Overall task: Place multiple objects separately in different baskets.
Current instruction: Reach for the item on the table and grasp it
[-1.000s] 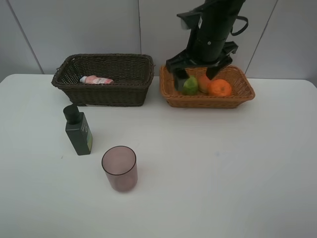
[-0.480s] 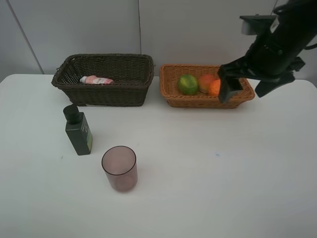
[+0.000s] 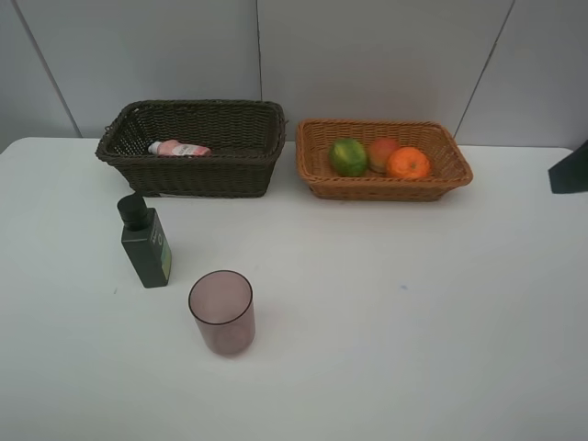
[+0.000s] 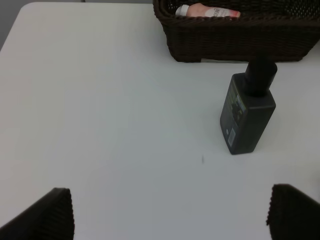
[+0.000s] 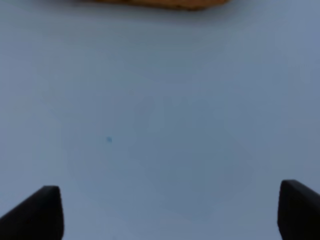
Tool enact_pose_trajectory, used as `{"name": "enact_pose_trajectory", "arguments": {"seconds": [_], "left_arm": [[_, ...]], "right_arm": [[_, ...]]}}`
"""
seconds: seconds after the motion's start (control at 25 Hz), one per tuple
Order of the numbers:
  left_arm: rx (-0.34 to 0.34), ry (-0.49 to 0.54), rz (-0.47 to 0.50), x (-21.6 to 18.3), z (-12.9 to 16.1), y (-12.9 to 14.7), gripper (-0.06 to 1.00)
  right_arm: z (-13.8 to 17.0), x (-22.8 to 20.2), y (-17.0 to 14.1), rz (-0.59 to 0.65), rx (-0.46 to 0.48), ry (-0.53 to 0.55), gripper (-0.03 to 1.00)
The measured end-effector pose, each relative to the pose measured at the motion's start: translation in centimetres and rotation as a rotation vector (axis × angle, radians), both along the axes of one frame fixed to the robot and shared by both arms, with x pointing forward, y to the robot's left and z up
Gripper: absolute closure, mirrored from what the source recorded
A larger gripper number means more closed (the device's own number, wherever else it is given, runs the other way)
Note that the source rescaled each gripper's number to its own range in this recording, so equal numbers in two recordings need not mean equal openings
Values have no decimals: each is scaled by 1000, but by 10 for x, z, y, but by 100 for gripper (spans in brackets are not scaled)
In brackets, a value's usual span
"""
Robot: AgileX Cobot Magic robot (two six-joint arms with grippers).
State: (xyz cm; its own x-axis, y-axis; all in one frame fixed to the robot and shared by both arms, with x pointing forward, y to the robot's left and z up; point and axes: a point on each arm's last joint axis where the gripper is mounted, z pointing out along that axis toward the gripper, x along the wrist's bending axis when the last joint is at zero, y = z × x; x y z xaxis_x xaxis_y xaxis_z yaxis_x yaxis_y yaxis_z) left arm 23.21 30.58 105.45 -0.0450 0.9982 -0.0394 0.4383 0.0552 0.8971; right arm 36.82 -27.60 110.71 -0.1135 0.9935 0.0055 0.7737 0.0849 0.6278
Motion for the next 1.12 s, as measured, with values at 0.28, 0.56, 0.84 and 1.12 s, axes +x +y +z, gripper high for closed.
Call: {"name": "enact_pose_trajectory", "arguments": {"seconds": [0.28,0.56,0.84,1.12], "left_arm": [[0,0,0,0,0,0,-6],[0,0,0,0,0,0,-6],[0,0,0,0,0,0,-6],[0,0,0,0,0,0,-6]], "right_arm": [[27,-80,-16,10,72,-337,7],[19,-130,-27,8,104,-490,7],[-30,-141,-31,2,91,-488,7],[-48,-137,-30,2,81,-441,7]]}}
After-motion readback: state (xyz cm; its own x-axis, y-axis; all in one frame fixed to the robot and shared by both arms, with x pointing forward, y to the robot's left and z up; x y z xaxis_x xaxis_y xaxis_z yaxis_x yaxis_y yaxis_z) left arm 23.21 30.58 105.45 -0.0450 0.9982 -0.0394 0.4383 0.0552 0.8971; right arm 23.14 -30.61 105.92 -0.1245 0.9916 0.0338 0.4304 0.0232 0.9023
